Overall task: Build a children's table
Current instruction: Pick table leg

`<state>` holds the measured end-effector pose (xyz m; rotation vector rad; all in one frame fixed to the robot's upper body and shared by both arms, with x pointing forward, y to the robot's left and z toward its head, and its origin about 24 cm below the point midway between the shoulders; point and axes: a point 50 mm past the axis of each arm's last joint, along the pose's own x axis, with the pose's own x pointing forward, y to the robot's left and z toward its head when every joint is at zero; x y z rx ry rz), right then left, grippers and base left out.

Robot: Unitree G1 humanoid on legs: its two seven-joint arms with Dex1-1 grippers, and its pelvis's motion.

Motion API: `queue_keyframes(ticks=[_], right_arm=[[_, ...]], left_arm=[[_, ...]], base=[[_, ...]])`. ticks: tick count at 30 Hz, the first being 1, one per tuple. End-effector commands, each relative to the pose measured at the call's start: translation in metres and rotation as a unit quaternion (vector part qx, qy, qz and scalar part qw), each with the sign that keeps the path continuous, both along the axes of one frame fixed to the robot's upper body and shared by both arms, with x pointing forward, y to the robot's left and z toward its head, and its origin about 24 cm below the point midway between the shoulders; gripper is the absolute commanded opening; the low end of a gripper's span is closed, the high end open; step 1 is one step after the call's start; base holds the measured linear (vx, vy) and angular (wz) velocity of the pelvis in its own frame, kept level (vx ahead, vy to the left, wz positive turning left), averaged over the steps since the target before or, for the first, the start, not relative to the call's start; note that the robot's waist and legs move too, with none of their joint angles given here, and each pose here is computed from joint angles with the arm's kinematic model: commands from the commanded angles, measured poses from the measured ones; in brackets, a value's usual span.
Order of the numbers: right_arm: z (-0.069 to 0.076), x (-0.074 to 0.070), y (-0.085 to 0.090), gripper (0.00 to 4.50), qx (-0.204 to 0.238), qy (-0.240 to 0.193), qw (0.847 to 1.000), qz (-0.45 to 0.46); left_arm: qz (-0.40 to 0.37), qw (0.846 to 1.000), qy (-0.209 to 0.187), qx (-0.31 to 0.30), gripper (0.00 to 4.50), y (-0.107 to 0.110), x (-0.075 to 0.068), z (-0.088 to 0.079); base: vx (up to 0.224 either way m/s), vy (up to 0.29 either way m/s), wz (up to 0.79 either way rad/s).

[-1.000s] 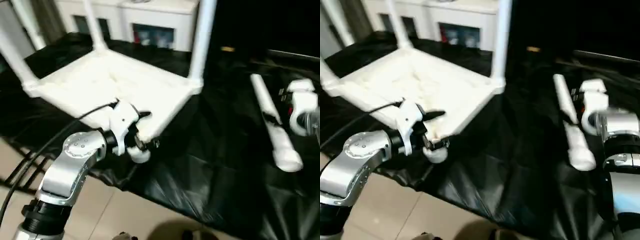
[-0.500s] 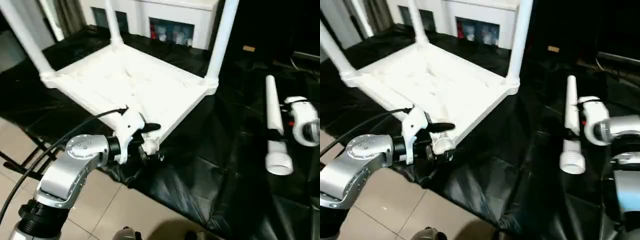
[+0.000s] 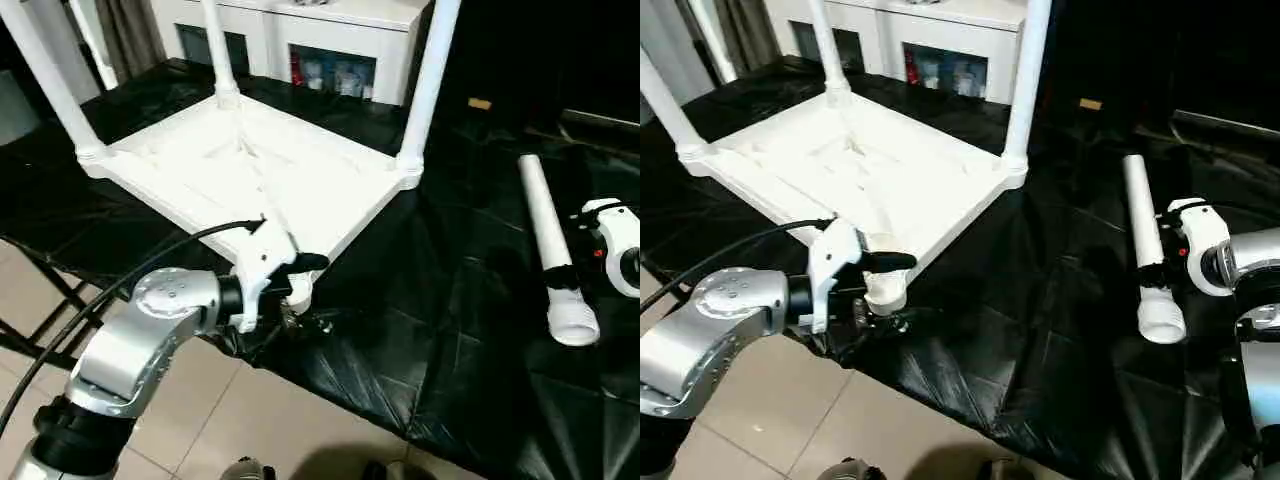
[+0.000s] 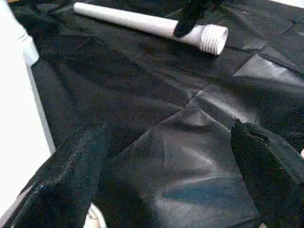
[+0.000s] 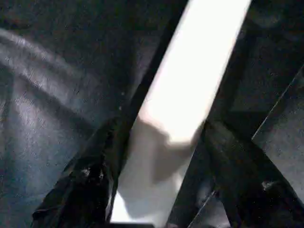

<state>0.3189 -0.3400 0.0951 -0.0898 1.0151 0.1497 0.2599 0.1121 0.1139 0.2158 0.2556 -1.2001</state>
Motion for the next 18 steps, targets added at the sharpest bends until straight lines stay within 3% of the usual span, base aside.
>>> queue_keyframes(ticks=[1,7,11,15,16,18], right_arm=[[-0.007,-0.005,-0.002,2.47,0.003,0.015,1.0,-0.006],[-0.013,-0.008,-0.004,2.08,0.011,0.014,1.0,-0.021],[-0.012,-0.007,-0.005,1.89,0.031,-0.013,0.998,-0.05],[-0.006,-0.002,-0.006,1.86,0.075,-0.069,0.992,-0.078],[0.001,0.002,-0.004,1.86,0.121,-0.113,0.982,-0.088],[0.007,0.004,-0.002,1.86,0.159,-0.144,0.972,-0.095]], left_arm=[[0.001,1.0,-0.011,0.004,4.5,-0.001,0.002,0.004],[0.008,1.0,-0.015,0.004,4.5,-0.001,0.004,0.004],[0.032,0.999,-0.033,0.002,4.5,-0.001,0.011,0.005],[0.087,0.994,-0.068,-0.005,4.5,-0.002,0.025,0.009],[0.134,0.988,-0.08,-0.01,4.5,-0.003,0.037,0.012],[0.156,0.985,-0.076,-0.021,4.5,-0.004,0.044,0.014]], base=[[0.0,0.0,0.0],[0.0,0.0,0.0],[0.0,0.0,0.0],[0.0,0.0,0.0],[0.0,0.0,0.0],[0.0,0.0,0.0]])
